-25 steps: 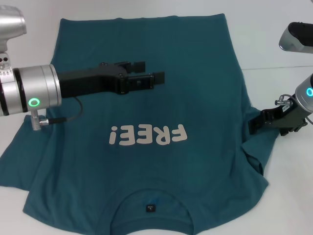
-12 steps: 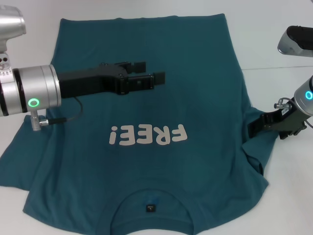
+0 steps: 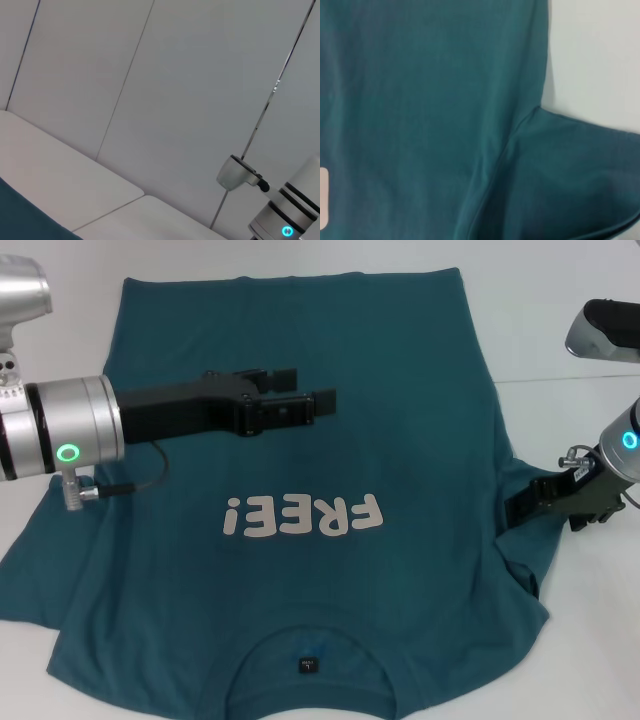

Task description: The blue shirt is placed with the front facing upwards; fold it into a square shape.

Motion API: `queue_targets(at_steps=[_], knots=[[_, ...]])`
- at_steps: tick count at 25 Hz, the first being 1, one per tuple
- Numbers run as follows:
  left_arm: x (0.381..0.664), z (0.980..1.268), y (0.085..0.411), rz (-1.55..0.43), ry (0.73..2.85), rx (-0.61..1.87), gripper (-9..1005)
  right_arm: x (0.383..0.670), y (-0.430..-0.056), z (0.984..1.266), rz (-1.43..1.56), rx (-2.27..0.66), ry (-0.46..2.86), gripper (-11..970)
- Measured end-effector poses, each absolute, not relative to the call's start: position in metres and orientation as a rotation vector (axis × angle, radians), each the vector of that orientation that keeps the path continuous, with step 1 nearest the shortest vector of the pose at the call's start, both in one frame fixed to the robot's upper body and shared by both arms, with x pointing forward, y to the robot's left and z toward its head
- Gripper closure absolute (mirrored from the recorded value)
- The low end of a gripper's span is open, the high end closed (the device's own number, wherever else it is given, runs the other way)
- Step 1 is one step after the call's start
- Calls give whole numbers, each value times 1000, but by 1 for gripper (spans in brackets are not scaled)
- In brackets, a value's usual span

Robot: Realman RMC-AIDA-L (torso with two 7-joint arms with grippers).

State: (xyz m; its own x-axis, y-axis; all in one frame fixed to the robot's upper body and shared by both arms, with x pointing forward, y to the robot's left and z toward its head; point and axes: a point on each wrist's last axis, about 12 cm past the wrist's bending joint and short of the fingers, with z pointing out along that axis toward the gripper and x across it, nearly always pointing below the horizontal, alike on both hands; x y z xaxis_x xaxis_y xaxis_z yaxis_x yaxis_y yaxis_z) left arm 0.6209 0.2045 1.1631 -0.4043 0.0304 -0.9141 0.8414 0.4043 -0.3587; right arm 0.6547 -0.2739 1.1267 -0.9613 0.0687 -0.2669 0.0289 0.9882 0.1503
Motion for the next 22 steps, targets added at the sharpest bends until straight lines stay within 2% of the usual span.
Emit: queue_targets(at_steps=[10,15,22], knots=[[620,1162,204,-1120,1744,753,151,654,-273,1126,216,72,2863,107],[620,1162,204,-1120,1743,753,150,654,-274,1126,221,81,2865,330],[620,1163,204,-1120,1741,754,150,654,-275,1126,226,90,2861,394]])
